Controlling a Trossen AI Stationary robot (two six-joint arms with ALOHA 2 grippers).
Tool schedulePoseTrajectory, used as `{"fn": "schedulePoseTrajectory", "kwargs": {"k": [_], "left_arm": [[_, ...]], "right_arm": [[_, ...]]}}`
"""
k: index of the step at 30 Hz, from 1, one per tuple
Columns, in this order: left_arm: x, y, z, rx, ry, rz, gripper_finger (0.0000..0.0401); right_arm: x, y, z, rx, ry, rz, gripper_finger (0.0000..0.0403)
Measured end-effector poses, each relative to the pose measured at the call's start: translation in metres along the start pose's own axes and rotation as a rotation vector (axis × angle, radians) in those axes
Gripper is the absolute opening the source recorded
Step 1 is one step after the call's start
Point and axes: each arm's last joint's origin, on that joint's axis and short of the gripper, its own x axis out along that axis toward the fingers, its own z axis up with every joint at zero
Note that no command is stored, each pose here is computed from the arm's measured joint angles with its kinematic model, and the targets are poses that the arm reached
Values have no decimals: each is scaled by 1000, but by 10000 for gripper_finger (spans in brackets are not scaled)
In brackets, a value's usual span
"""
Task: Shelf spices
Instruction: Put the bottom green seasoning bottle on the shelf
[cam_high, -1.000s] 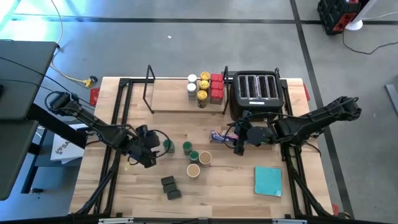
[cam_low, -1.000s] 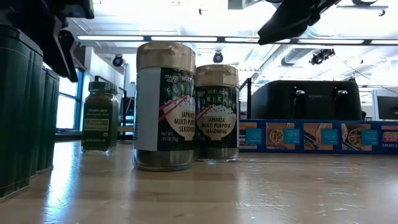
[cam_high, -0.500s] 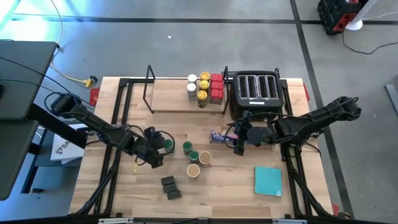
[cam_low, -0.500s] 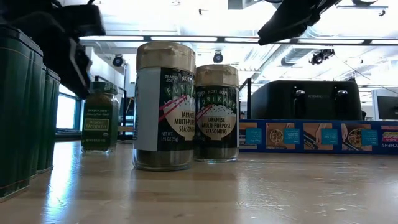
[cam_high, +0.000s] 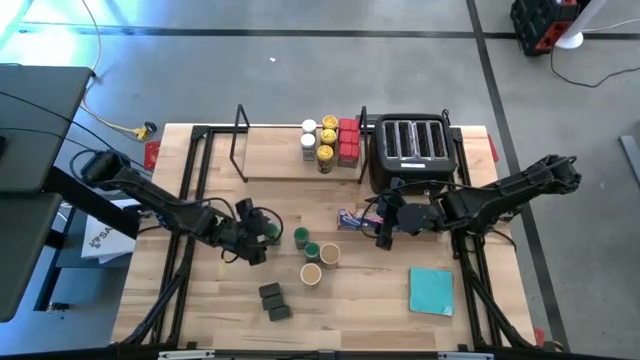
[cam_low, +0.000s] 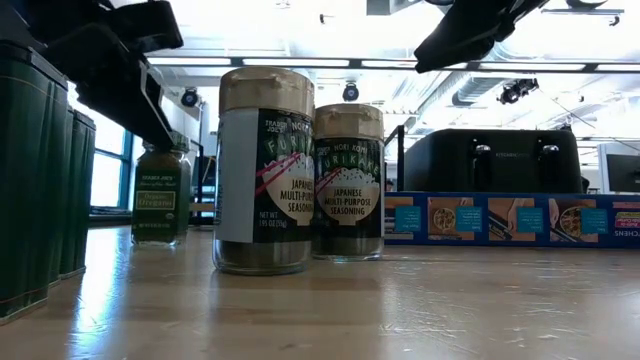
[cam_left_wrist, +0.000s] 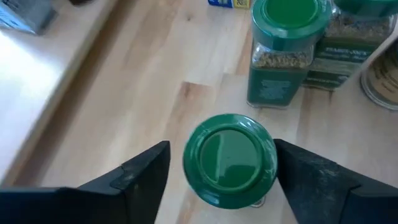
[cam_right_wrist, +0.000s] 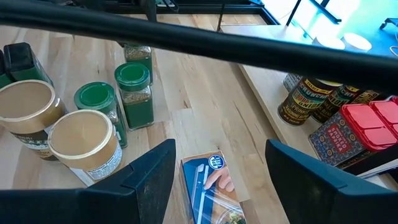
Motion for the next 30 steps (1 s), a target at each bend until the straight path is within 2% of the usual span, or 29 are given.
{"fn": "schedulePoseTrajectory", "kwargs": {"k": [7,13,18,24,27,30], "left_arm": [[6,7,4,-11,50,-55,202],[0,14,20,-10,12,-74,199],[-19,31,53,52,-10,36,204],[-25,76,96,95,-27,62,203],[-16,105,101,140,-7,99,203],[-5,139,104,138,0,84,203]], "right_arm": [[0,0,0,-22,-3,-17,243],[0,-1,0,-61,-7,-41,243],[-1,-2,1,-55,-10,-40,243],[-1,-2,1,-42,-11,-39,243],[-2,0,0,-32,-13,-33,243],[-4,3,0,-28,-15,-22,243]]}}
